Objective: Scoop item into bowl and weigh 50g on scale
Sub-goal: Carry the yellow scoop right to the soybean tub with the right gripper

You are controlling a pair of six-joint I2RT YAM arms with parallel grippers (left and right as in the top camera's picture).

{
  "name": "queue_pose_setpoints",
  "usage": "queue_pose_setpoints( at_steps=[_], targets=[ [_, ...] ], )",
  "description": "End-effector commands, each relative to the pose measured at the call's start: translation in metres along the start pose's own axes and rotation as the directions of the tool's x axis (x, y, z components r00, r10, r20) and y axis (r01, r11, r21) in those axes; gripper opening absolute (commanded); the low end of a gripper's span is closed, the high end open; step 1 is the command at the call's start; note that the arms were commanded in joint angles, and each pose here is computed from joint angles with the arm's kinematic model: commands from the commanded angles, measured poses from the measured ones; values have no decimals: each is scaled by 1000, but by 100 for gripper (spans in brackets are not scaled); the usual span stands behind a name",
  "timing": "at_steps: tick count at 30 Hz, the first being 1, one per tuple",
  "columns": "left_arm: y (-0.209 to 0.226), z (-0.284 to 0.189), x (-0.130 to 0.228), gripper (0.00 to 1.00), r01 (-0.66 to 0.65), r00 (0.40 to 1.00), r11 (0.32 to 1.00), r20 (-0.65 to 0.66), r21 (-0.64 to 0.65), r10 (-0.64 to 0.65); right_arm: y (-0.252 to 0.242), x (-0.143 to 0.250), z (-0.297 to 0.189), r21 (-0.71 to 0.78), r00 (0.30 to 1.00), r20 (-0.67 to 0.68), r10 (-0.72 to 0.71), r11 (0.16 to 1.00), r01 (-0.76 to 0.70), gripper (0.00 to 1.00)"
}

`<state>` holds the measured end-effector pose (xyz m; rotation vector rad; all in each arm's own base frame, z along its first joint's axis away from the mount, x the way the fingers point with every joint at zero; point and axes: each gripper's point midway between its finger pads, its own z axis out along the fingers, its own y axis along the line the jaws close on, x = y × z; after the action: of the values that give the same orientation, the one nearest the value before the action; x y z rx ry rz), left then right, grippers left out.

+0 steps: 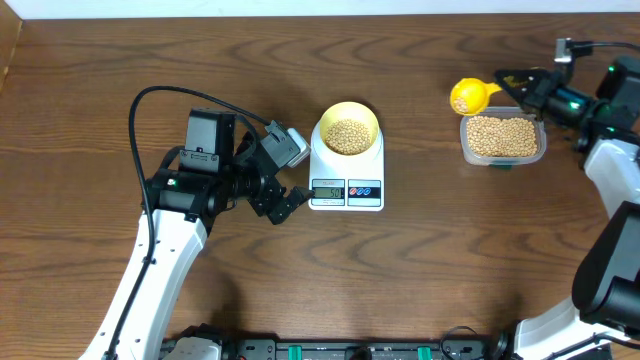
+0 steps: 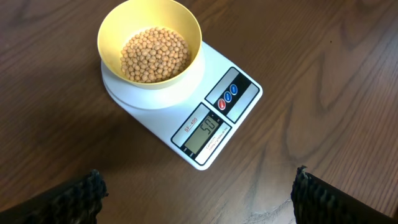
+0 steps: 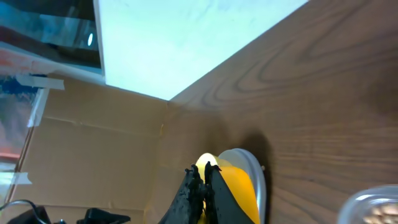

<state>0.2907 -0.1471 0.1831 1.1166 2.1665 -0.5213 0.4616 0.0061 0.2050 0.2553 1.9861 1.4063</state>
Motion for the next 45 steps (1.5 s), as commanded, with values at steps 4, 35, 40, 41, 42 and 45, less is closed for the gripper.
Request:
queue_pose_setpoints(
  at_steps=[4, 35, 40, 41, 42, 45],
  targets=[
    [-1, 2, 3, 97, -2, 1000, 1000, -4, 16, 2, -7, -10, -23, -4, 994, 31, -107, 994, 107, 1],
    [-1, 2, 3, 98, -2, 1000, 1000, -4, 16, 2, -37, -2, -92, 556, 889, -129, -440, 711, 432, 1],
    [-1, 2, 3, 98, -2, 1000, 1000, -4, 16, 2, -37, -1, -89, 526, 800, -226, -555, 622, 580, 1],
    [-2, 2, 4, 98, -2, 1000, 1000, -4, 16, 2, -36, -1, -88, 516, 780, -245, -576, 603, 608, 1],
    [-1, 2, 3, 98, -2, 1000, 1000, -4, 16, 2, -36, -1, -88, 506, 756, -264, -599, 582, 637, 1],
    [-2, 2, 4, 98, -2, 1000, 1000, -4, 16, 2, -35, 0, -86, 478, 699, -307, -645, 531, 700, 1]
  ],
)
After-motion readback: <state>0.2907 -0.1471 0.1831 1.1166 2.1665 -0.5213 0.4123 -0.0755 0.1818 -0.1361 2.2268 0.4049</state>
